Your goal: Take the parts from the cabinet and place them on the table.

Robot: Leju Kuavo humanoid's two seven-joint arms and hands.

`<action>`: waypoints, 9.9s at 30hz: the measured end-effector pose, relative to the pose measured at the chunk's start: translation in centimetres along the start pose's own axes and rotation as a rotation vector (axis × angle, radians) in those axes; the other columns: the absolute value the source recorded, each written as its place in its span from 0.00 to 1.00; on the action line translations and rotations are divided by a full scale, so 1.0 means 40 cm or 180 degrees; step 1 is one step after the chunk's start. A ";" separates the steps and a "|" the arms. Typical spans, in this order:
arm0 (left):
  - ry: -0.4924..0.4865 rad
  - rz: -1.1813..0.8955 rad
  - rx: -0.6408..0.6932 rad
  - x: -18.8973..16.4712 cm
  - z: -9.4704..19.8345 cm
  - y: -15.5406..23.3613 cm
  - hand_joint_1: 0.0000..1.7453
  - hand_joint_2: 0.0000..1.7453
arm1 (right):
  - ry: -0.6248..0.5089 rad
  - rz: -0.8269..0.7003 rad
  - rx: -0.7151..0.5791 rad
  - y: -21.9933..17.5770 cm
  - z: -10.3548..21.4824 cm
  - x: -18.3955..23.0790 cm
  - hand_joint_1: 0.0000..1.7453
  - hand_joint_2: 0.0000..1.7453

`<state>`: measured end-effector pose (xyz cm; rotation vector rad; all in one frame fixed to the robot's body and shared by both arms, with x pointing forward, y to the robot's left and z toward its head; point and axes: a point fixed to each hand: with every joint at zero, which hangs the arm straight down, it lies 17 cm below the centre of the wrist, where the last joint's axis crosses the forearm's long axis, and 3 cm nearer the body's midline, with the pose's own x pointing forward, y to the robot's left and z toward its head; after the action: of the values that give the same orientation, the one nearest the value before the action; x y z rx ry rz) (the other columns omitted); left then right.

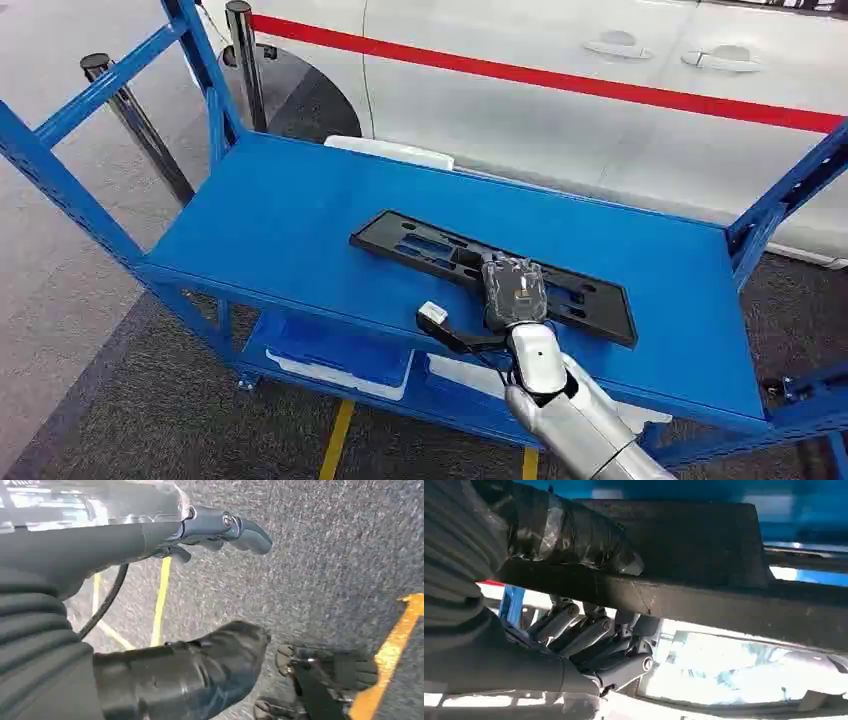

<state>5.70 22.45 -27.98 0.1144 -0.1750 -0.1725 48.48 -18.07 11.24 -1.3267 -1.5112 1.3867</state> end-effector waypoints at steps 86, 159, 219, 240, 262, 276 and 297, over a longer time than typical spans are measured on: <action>0.0087 0.0067 0.0143 0.020 0.007 -0.026 0.00 1.00 | -0.0855 -0.1779 -0.2989 -0.840 0.319 -0.026 1.00 1.00; -0.0314 -0.0219 0.0202 0.056 0.001 0.015 0.00 1.00 | -0.0963 -0.1861 -0.2589 -0.740 0.243 0.168 1.00 1.00; 0.0278 -0.0496 0.0095 -0.025 0.012 -0.036 0.00 1.00 | -0.0719 -0.1542 -0.2465 -0.726 0.403 -0.007 1.00 1.00; 0.0300 -0.0584 0.0037 -0.026 0.017 -0.056 0.00 1.00 | -0.0595 -0.1220 -0.2443 -0.737 0.420 -0.080 1.00 1.00; 0.0275 -0.0310 0.0186 -0.032 0.002 0.011 0.00 1.00 | -0.0816 -0.1242 -0.2325 -0.708 0.300 0.115 1.00 1.00; 0.0310 -0.0307 0.0219 -0.031 0.002 0.015 0.00 1.00 | -0.0764 -0.1218 -0.2265 -0.677 0.306 0.118 1.00 1.00; 0.0104 -0.0580 0.0166 -0.010 0.003 -0.002 0.00 1.00 | -0.0508 -0.1144 -0.2180 -0.674 0.400 -0.020 1.00 1.00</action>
<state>5.27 22.45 -27.93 0.1852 -0.1366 -0.3475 27.45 -20.74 34.37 -1.2398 -2.3287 0.7802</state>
